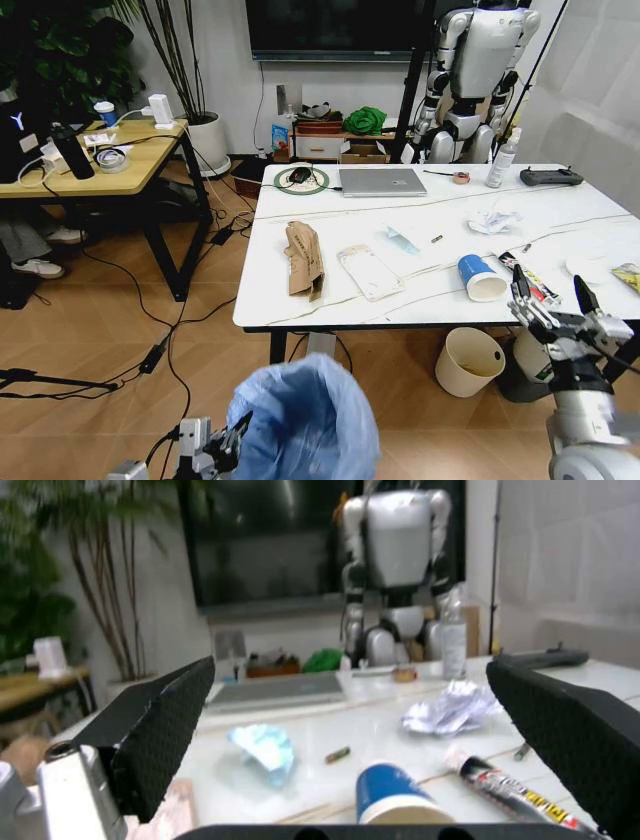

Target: Pick up the trash bin and place the trash from the table into it.

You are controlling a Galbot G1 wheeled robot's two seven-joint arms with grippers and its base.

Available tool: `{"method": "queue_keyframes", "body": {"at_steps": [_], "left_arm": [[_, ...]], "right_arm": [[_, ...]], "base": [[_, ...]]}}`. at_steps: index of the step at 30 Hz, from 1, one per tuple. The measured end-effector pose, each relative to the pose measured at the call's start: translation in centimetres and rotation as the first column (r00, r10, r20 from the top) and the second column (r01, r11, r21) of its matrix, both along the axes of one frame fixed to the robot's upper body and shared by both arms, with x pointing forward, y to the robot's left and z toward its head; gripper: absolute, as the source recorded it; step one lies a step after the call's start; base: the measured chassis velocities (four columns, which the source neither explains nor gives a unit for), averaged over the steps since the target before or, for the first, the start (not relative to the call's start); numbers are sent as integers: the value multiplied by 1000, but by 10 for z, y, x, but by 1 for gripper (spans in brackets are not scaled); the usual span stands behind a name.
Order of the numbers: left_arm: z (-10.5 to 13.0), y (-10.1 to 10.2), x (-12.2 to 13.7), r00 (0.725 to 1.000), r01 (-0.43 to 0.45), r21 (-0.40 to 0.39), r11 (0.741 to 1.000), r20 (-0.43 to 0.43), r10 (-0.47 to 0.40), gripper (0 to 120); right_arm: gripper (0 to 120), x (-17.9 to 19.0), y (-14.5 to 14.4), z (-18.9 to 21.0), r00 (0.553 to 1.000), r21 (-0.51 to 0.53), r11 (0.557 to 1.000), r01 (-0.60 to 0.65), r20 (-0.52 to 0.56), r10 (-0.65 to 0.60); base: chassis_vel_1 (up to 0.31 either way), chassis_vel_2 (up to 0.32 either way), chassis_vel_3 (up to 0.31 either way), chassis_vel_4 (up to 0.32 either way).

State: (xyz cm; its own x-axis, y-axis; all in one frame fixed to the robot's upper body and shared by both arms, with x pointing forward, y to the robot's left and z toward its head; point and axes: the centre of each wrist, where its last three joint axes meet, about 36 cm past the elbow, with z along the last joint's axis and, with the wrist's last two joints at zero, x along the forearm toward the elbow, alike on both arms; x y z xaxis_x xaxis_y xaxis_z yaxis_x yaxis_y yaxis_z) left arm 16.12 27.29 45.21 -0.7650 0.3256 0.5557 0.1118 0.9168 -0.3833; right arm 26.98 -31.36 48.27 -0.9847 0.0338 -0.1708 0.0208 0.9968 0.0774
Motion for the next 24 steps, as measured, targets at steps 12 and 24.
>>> {"method": "queue_keyframes", "body": {"at_steps": [12, 24], "left_arm": [[14, 11, -1, 997, -70, 15, 997, 25, 69, 0], [12, 19, -9, 996, -90, 61, 994, 4, 90, 0]], "right_arm": [[100, 55, 9, 37, 948, 151, 942, -299, -67, 312], [100, 103, 53, 17, 850, 170, 857, -486, -136, 509]], "base": [[0, 0, 0, 0], [0, 0, 0, 0]]}}
